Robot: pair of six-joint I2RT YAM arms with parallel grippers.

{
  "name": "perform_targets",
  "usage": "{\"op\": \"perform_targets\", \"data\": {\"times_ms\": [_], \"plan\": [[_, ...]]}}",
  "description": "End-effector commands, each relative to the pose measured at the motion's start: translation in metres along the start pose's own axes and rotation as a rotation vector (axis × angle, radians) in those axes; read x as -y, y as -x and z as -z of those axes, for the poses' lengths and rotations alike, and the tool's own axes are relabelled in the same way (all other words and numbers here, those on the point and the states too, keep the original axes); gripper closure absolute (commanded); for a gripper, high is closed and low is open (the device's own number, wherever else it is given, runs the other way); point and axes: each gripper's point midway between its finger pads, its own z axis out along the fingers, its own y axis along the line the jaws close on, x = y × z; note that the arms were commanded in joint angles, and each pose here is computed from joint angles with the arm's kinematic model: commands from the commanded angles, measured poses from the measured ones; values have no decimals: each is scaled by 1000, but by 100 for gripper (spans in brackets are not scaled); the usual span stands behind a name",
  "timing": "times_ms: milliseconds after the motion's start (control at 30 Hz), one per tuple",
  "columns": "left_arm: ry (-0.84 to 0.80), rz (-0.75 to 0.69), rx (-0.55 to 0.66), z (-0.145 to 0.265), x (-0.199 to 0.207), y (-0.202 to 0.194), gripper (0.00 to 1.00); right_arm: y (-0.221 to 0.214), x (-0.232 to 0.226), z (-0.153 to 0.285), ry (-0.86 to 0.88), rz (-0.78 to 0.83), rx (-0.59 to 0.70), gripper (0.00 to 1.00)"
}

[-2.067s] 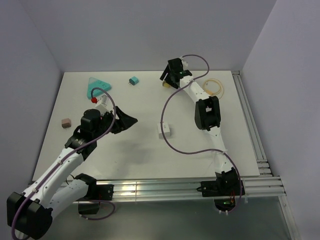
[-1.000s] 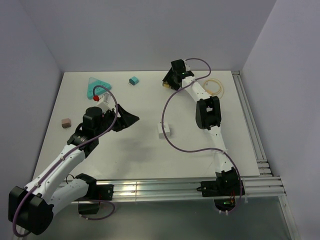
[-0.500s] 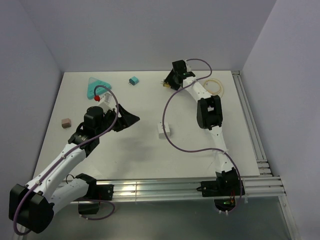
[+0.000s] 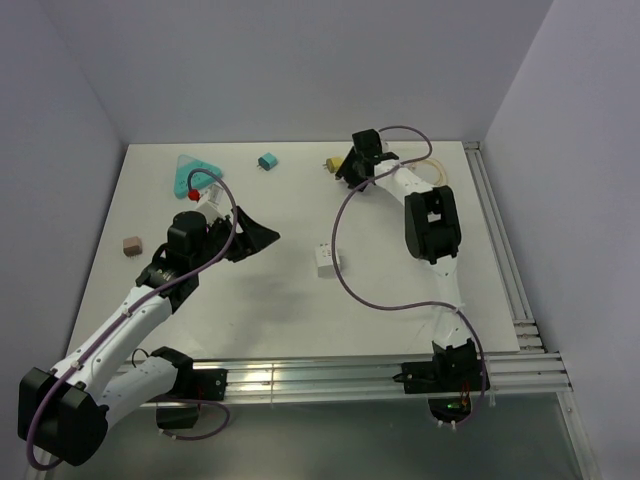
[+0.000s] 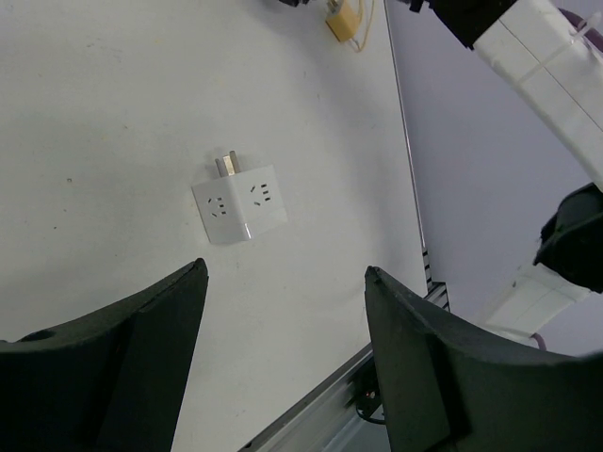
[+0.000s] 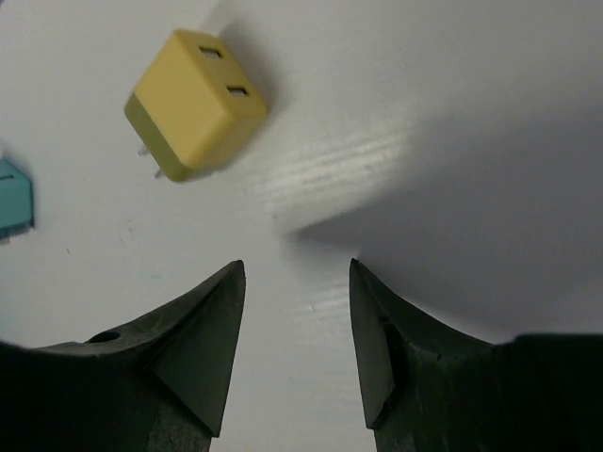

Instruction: Insert the plug

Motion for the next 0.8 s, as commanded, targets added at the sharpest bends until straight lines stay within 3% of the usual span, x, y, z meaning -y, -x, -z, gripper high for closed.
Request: {"op": "perform_targets", "data": {"times_ms": [0, 67, 200, 500, 633, 767], "plan": [[-75, -25, 52, 6, 26, 17, 27, 14, -18, 39, 89, 61, 58, 44], [-73, -26, 52, 5, 26, 18, 27, 10, -18, 43, 122, 125, 68, 40], [-71, -24, 44, 4, 24, 16, 27, 24, -20, 42, 75, 218, 69, 18], [-63, -25, 46, 1, 23, 16, 27, 50, -40, 18, 123, 347, 93, 16], [-42, -38, 78, -7, 16, 23, 27, 52, -38, 16, 124, 309, 91, 22], [5, -44, 127, -23, 13, 43, 29, 61, -47, 40, 193, 257, 195, 27]]}}
